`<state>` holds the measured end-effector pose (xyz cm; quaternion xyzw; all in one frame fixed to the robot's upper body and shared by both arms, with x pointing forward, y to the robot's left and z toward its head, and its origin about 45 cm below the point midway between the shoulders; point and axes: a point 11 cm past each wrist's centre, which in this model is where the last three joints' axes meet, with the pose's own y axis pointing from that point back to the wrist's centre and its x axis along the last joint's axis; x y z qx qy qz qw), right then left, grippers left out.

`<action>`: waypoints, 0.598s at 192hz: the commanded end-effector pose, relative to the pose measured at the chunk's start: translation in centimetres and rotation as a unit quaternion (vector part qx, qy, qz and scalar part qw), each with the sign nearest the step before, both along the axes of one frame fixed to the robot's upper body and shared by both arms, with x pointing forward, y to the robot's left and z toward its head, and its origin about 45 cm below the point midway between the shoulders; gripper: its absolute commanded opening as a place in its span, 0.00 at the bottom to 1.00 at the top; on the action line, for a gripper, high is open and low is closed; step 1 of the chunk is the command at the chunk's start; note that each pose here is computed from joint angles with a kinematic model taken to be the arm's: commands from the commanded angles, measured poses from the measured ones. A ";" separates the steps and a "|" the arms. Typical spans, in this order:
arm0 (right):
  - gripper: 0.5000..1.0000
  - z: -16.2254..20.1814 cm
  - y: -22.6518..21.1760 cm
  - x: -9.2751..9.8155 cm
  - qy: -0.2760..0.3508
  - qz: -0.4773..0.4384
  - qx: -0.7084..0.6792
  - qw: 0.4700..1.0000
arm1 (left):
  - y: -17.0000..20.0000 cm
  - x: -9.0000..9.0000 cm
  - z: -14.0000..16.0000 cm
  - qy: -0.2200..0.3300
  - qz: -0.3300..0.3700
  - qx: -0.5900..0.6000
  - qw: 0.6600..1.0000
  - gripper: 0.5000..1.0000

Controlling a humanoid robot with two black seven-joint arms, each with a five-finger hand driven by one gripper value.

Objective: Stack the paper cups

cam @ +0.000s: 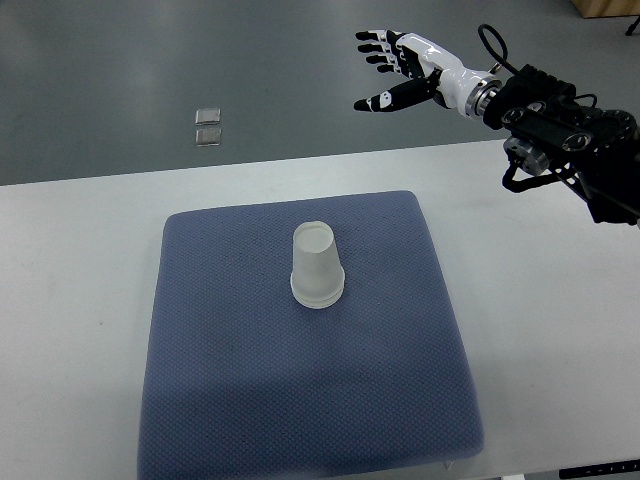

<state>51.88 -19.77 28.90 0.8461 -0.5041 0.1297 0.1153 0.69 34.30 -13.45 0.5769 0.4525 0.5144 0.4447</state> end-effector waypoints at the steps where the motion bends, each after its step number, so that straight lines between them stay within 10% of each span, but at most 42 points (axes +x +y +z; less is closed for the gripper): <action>1: 0.83 -0.7 -0.2 0.1 0.023 -0.043 0.069 0.996 | 0.0 0.0 0.0 0.000 0.000 0.000 1.000 1.00; 115: 0.83 -6.8 -4.3 -1.0 0.166 -0.210 0.347 0.899 | 0.0 0.0 0.0 0.000 0.001 0.000 1.000 1.00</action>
